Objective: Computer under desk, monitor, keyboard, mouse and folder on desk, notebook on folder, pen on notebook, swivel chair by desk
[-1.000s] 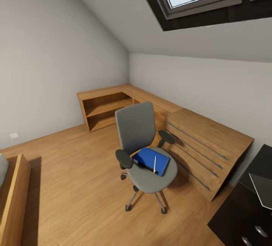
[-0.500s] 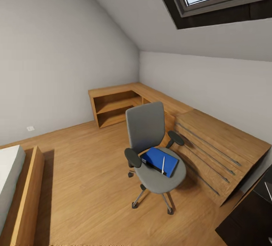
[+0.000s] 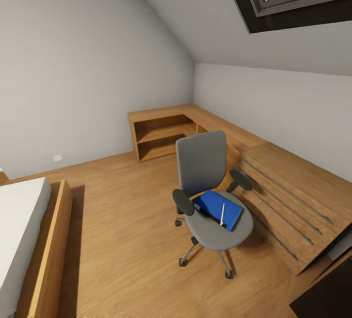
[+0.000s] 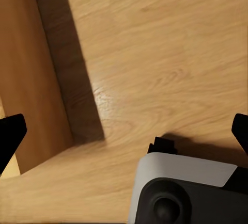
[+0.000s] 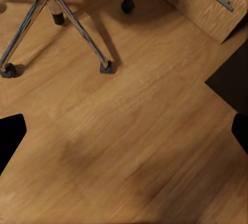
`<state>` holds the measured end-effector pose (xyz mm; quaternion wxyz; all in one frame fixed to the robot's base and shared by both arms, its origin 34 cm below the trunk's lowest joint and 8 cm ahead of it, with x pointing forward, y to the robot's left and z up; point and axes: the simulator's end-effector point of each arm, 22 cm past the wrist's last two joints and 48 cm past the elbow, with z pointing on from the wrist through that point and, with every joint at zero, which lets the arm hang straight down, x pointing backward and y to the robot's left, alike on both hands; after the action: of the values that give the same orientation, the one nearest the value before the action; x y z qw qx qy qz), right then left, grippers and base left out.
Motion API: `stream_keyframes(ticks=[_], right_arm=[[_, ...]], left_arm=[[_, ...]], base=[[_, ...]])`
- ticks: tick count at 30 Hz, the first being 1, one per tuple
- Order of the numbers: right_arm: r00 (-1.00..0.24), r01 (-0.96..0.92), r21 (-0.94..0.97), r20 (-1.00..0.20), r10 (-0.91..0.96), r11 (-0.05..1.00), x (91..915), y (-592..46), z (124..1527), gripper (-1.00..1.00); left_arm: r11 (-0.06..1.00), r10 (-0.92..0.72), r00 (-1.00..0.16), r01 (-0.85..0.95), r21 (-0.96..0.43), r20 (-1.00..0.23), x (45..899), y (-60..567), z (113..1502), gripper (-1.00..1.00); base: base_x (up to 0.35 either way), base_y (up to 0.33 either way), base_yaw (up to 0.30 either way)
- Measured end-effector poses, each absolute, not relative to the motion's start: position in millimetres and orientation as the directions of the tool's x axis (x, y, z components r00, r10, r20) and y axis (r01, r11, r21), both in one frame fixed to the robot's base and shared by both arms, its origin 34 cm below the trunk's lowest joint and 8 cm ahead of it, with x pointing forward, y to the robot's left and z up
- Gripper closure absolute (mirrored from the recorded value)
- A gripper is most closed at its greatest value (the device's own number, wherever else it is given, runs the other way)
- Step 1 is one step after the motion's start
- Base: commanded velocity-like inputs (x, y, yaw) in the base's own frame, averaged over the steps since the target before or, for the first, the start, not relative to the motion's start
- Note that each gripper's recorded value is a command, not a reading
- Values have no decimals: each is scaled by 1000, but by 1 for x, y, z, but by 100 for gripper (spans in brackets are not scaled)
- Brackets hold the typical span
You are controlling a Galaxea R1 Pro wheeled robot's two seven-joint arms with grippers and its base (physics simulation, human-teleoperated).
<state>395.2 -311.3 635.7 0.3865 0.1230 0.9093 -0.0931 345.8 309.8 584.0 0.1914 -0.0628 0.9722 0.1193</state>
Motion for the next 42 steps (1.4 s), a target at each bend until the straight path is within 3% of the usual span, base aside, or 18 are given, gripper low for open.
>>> stream_keyframes(ticks=[13, 31, 42], right_arm=[[-616, 308, -75, -775, 139, 948, 396, -317, 645, -100], [-616, 312, -71, -775, 145, 947, 395, -315, 645, -100], [-561, 314, -41, -814, 150, 949, 416, -308, 658, -100]], left_arm=[[964, -77, -925, -165, 210, -373, 340, 310, 581, -100], [968, -75, -922, -159, 195, -380, 342, 305, 581, -100], [966, -88, -826, -208, 156, -556, 361, 292, 599, -100]], base=[[0, 0, 167], [0, 0, 9], [0, 0, 0]])
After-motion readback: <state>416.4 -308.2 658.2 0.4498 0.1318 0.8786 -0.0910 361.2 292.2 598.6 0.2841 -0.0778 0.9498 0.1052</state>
